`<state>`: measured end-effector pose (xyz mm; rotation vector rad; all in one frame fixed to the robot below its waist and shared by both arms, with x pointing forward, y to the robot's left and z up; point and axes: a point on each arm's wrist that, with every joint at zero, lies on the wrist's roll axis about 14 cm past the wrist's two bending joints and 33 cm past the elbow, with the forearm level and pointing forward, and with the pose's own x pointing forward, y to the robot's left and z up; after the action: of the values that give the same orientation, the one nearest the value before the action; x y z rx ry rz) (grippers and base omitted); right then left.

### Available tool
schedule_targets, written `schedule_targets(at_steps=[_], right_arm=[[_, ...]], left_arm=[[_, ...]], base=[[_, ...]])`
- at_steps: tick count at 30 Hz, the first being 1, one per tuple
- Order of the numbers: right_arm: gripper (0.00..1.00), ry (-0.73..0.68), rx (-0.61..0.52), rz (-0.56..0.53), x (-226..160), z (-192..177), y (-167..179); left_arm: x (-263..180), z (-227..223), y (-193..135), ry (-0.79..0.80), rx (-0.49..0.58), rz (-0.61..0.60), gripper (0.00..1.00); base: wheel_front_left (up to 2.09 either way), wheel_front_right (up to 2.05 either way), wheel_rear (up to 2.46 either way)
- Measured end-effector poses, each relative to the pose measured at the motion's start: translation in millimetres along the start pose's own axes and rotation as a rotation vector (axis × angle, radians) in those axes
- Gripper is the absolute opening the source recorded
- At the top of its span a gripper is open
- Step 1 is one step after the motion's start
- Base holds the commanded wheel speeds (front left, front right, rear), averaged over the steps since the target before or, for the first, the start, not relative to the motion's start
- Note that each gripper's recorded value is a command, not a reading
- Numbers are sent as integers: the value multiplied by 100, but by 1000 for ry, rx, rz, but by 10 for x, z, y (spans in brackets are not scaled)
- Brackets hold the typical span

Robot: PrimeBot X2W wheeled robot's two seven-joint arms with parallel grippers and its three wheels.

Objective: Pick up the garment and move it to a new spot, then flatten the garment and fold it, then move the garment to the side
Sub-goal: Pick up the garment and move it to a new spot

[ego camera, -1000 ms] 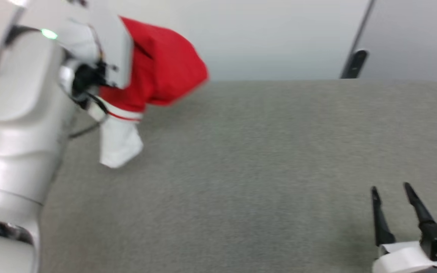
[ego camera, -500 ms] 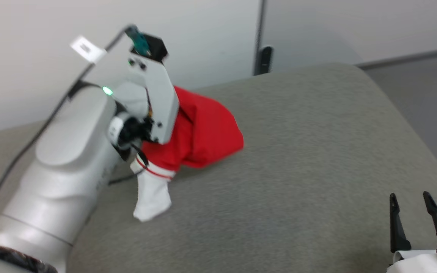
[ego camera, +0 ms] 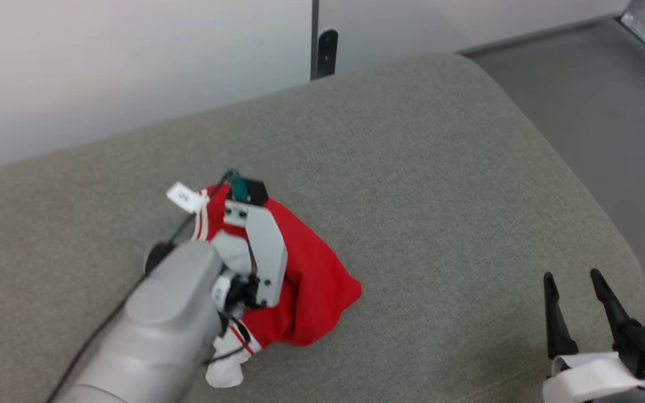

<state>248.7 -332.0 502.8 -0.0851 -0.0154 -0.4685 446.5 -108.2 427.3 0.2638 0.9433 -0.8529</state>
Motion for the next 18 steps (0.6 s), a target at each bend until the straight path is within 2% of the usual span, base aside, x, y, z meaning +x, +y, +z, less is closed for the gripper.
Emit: schedule_targets(at_steps=[5, 6, 8, 9, 10, 11, 12, 18], right_arm=[[100, 10, 5, 23, 122, -15, 95], [100, 10, 3, 27, 143, -12, 114], [100, 8, 4, 37, 186, -6, 150], [100, 7, 5, 43, 205, -2, 170], [100, 7, 5, 47, 217, -5, 186], [100, 8, 5, 51, 226, -9, 198], [100, 8, 3, 57, 237, -12, 216], [100, -4, 6, 93, 280, -4, 329]], left_arm=[[275, -271, -45, 44, -81, 0, 0], [306, -295, -50, 47, -96, 0, 11], [340, -321, -55, 56, -89, 4, 20], [345, -321, -65, 56, -85, 1, 33], [343, -317, -74, 57, -86, -6, 33], [331, -299, -81, 54, -85, -16, 81], [316, -276, -99, 45, -87, -29, 100], [123, -227, -148, 45, -72, -76, 100]], base=[[0, 0, 0], [0, 0, 0], [0, 0, 0], [0, 0, 0], [0, 0, 0], [0, 0, 0], [0, 0, 0], [0, 0, 0]])
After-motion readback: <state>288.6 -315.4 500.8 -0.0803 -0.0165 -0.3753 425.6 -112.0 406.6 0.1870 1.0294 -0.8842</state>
